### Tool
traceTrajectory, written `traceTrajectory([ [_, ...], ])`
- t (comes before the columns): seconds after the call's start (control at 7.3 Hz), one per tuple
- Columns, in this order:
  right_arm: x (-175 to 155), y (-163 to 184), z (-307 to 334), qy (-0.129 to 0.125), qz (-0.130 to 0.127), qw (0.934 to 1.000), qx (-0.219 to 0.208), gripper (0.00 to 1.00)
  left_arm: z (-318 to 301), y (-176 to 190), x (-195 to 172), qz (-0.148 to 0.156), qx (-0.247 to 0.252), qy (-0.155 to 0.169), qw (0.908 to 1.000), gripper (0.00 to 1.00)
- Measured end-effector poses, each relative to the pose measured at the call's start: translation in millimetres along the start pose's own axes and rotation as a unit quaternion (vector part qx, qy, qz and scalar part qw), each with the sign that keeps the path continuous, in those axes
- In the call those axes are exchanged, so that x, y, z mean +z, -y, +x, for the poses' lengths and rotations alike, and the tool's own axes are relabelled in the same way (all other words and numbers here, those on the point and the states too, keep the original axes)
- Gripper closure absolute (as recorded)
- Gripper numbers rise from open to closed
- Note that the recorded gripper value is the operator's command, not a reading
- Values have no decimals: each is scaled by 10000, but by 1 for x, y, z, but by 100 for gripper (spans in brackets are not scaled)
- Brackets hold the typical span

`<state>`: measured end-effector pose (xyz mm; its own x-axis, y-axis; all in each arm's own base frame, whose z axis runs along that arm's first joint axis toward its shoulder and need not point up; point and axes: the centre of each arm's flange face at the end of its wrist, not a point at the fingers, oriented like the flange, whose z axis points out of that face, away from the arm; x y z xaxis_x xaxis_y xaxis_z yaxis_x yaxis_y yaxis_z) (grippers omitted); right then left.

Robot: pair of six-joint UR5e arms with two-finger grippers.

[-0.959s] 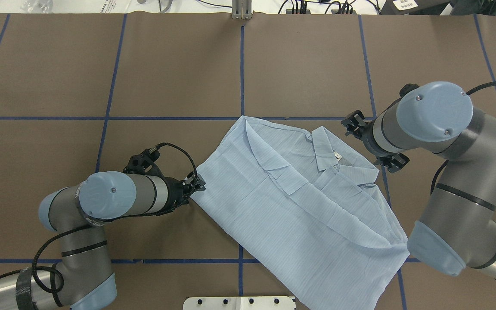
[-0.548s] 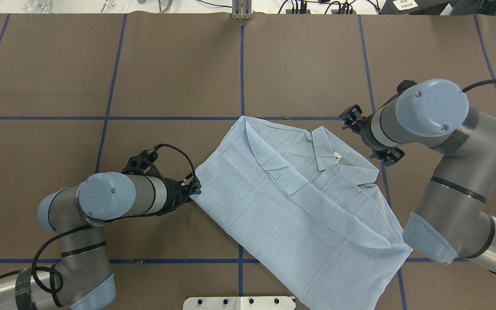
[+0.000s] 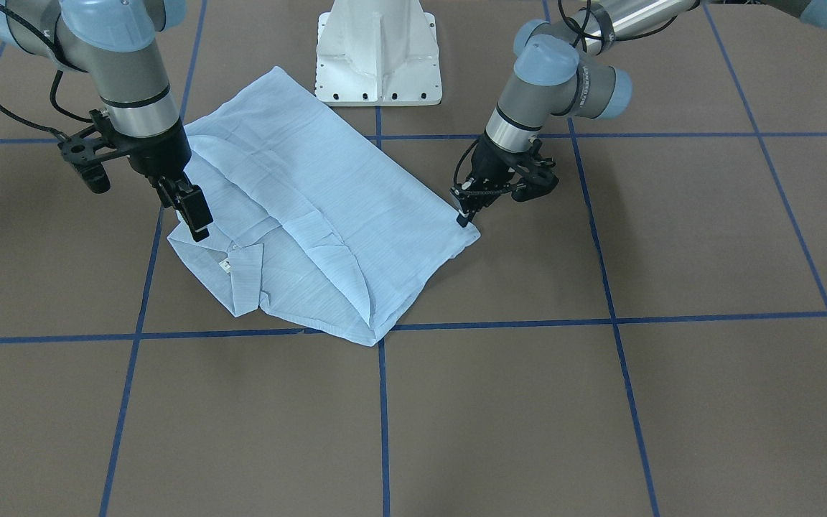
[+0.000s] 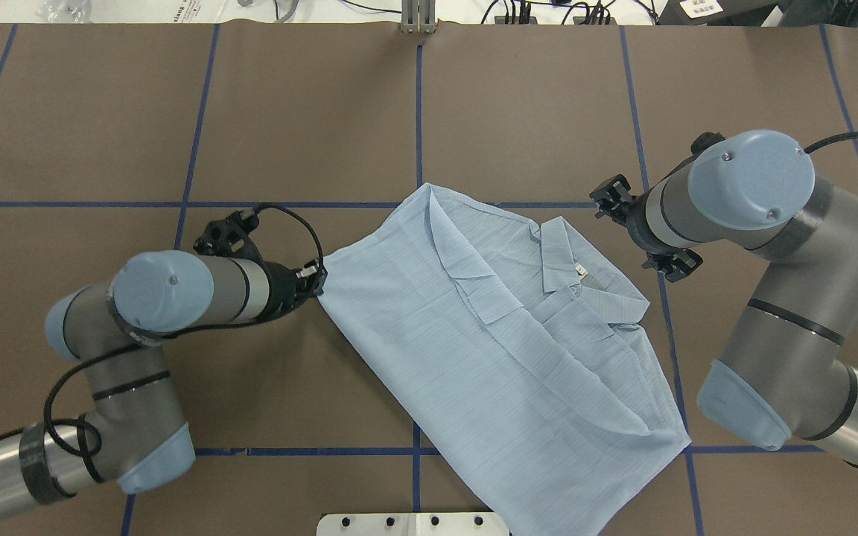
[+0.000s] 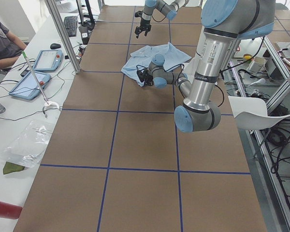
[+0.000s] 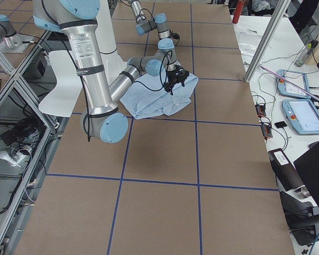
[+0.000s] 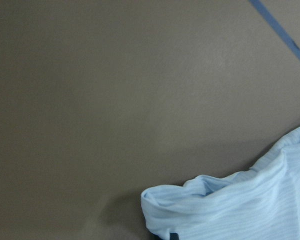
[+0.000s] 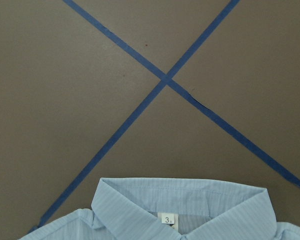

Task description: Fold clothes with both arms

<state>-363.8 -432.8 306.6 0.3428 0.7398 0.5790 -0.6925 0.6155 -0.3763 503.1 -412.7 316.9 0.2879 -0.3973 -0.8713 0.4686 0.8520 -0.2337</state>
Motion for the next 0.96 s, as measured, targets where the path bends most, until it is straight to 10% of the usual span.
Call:
traceTrajectory([
  [0.55, -12, -8, -15, 161, -76, 9998, -18, 0, 59, 163, 43, 1005, 522, 73, 9935, 100],
  [0.96, -16, -35, -48, 476, -279, 9983, -164, 0, 81, 209, 83, 1193, 643, 13, 9908, 50],
])
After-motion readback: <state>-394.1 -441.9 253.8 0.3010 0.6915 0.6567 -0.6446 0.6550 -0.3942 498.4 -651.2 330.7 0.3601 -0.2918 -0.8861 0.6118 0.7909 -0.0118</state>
